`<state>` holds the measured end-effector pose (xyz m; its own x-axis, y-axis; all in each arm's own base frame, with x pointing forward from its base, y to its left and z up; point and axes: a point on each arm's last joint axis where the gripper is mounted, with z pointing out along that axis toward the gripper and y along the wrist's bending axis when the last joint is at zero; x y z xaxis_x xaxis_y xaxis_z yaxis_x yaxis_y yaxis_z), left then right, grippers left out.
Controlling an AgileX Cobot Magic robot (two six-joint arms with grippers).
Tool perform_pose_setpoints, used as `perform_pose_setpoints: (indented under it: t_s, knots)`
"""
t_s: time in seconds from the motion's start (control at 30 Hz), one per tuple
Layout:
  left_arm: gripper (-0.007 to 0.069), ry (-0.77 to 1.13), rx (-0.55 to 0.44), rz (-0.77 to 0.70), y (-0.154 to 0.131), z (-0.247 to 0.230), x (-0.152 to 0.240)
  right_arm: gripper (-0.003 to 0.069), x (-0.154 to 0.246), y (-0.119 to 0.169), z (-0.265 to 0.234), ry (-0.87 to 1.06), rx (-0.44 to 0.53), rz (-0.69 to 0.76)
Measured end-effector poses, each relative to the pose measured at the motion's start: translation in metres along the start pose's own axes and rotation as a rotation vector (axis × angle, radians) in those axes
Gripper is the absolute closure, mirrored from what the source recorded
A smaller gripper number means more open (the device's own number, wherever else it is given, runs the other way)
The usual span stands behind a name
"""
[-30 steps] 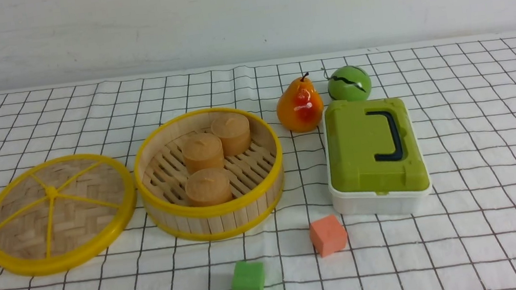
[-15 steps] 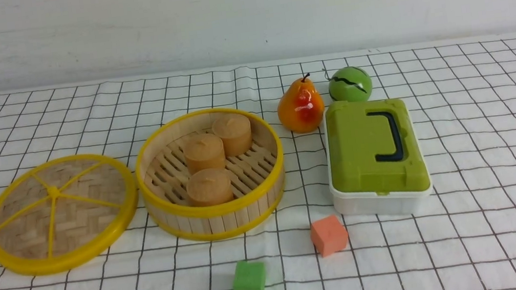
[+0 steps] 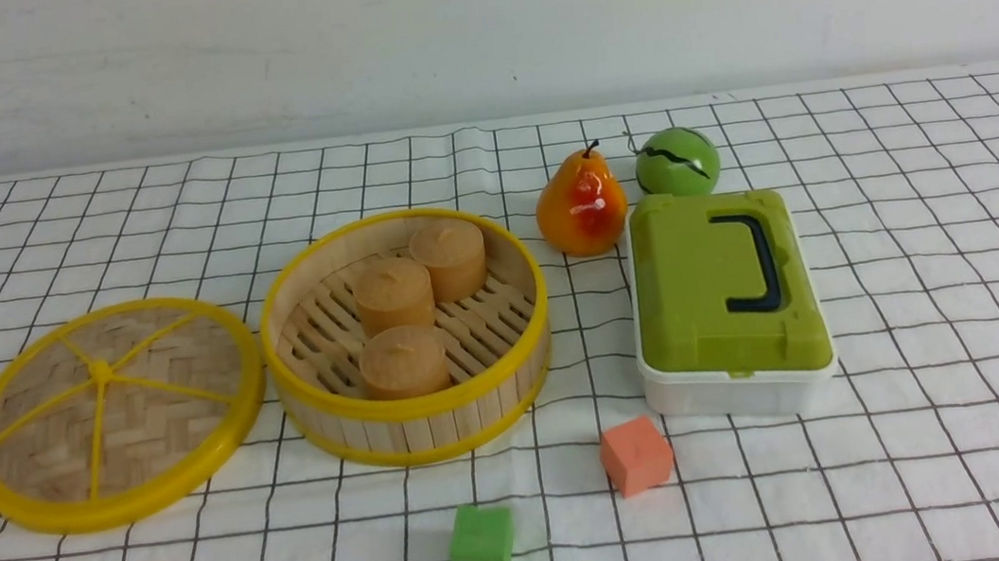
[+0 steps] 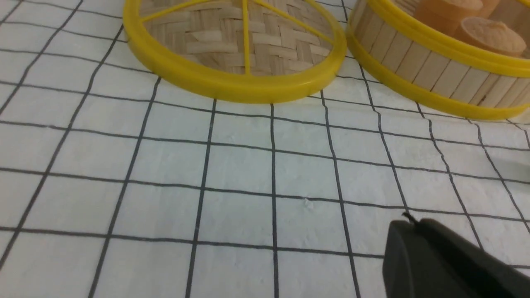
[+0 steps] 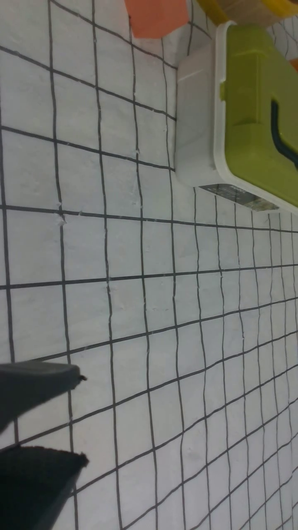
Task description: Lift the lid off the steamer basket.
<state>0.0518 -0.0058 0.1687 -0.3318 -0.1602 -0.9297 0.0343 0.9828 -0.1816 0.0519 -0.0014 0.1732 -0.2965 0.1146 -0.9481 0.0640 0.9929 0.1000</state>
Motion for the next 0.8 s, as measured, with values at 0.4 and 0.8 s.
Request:
perform_pose_setpoints:
  t_s: [0.4,0.8]
  knots:
    - [0.0638,-0.001,0.005,0.026,-0.0004,0.0000,-0.0001,0.0419,0.0000,0.0000,0.0000,0.000,0.000,0.000]
    - [0.0637,-0.002,0.005,0.027,-0.0004,0.0000,-0.0002,0.0419,0.0000,0.0000,0.0000,0.000,0.000,0.000]
